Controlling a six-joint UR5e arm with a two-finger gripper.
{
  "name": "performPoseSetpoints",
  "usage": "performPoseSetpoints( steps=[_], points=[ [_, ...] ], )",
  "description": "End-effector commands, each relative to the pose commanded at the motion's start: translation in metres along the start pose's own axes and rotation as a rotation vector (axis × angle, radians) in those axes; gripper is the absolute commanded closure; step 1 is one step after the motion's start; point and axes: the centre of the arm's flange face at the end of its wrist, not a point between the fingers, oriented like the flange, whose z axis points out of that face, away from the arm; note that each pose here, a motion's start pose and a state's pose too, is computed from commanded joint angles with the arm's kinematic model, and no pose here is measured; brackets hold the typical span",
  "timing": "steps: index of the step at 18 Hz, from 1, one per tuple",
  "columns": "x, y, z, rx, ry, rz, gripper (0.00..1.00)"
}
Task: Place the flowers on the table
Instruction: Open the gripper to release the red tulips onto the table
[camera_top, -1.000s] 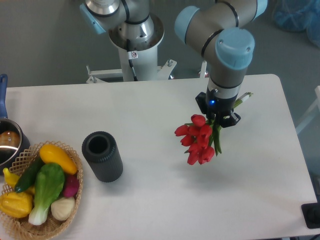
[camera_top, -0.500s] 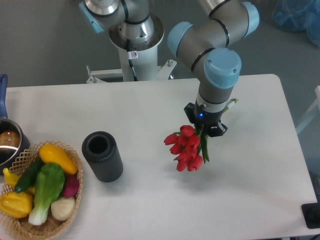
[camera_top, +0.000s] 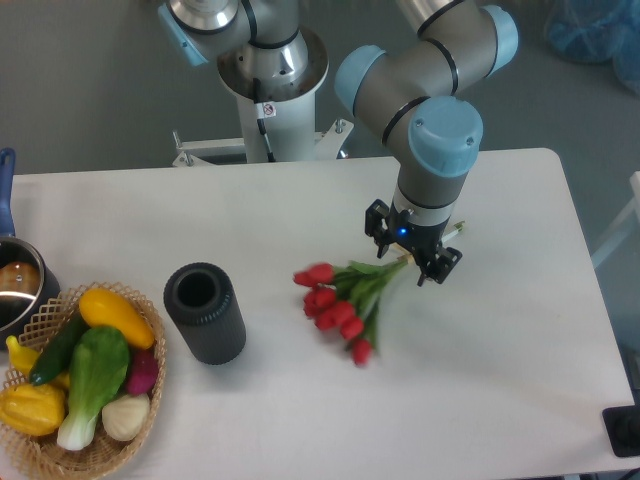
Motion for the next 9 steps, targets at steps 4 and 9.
performPoseSetpoints(
  steps=[4, 9],
  points=[
    [-0.009, 0.012, -0.016, 0.019, -0.044, -0.020, 0.00],
    [-0.003, 0.019, -0.041, 0.018, -0.083, -0.026, 0.00]
  ],
)
